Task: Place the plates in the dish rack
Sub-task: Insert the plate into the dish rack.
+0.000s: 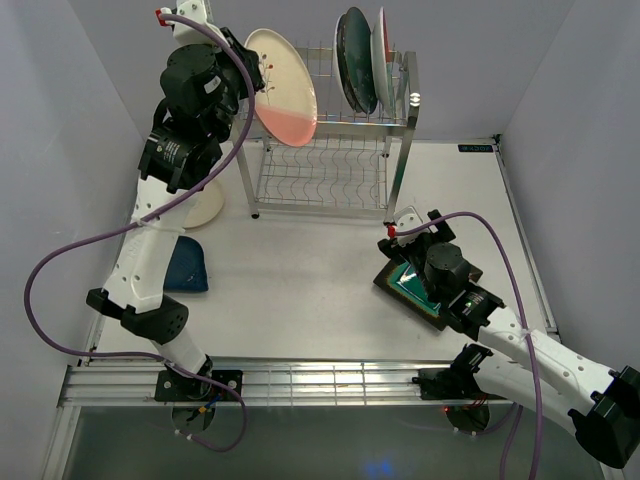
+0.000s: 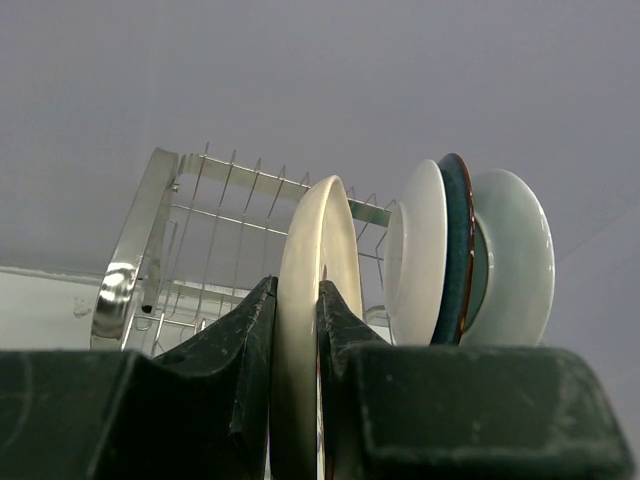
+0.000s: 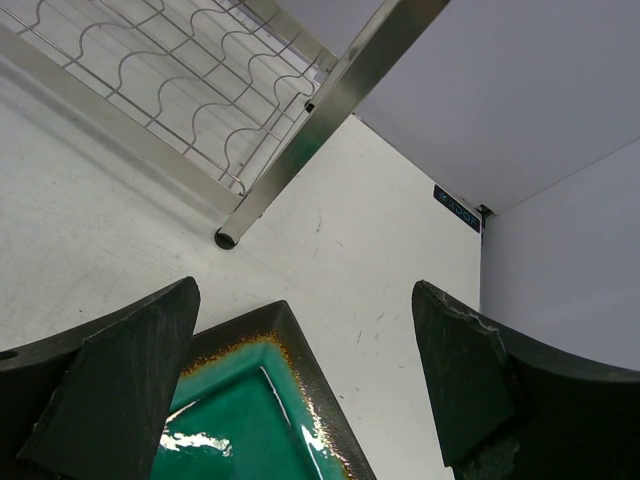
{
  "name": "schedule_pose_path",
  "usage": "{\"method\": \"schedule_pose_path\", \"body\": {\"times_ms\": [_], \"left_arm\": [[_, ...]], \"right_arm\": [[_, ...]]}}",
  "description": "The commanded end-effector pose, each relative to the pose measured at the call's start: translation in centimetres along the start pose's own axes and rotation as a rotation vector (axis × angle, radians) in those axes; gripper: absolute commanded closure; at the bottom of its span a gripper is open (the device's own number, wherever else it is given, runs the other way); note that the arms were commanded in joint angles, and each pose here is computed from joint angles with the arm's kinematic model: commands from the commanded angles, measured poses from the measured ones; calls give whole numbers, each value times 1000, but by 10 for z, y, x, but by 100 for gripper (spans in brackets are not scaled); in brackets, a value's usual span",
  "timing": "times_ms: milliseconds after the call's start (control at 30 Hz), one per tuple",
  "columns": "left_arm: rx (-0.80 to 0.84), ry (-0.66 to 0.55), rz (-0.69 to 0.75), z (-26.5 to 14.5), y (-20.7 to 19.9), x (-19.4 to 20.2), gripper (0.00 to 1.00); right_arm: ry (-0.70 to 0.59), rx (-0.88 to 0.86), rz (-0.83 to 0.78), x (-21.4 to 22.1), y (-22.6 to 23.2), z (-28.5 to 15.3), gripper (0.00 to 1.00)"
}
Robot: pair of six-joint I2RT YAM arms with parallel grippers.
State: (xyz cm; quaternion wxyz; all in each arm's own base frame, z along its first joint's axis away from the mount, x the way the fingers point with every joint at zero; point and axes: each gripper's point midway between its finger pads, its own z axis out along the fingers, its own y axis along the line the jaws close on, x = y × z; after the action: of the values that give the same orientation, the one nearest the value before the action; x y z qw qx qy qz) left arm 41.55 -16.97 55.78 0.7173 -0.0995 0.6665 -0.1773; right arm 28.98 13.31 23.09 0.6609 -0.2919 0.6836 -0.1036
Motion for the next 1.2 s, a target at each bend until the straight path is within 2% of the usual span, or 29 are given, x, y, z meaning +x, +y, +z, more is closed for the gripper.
{"method": "schedule_pose_path", "body": {"times_ms": [0,800,1167], "left_arm": [[122,-184,-142,-28,-24,-71,100],[107,-203,-199,1,-30,-60,100],[115,-233,-238,-6,-31,-71,100]], "right_arm": [[-35,21,37,-7,-5,1,8],[-18,35,29,-4,-6,3,8],[-21,38,31,-5,-7,2,8]]}}
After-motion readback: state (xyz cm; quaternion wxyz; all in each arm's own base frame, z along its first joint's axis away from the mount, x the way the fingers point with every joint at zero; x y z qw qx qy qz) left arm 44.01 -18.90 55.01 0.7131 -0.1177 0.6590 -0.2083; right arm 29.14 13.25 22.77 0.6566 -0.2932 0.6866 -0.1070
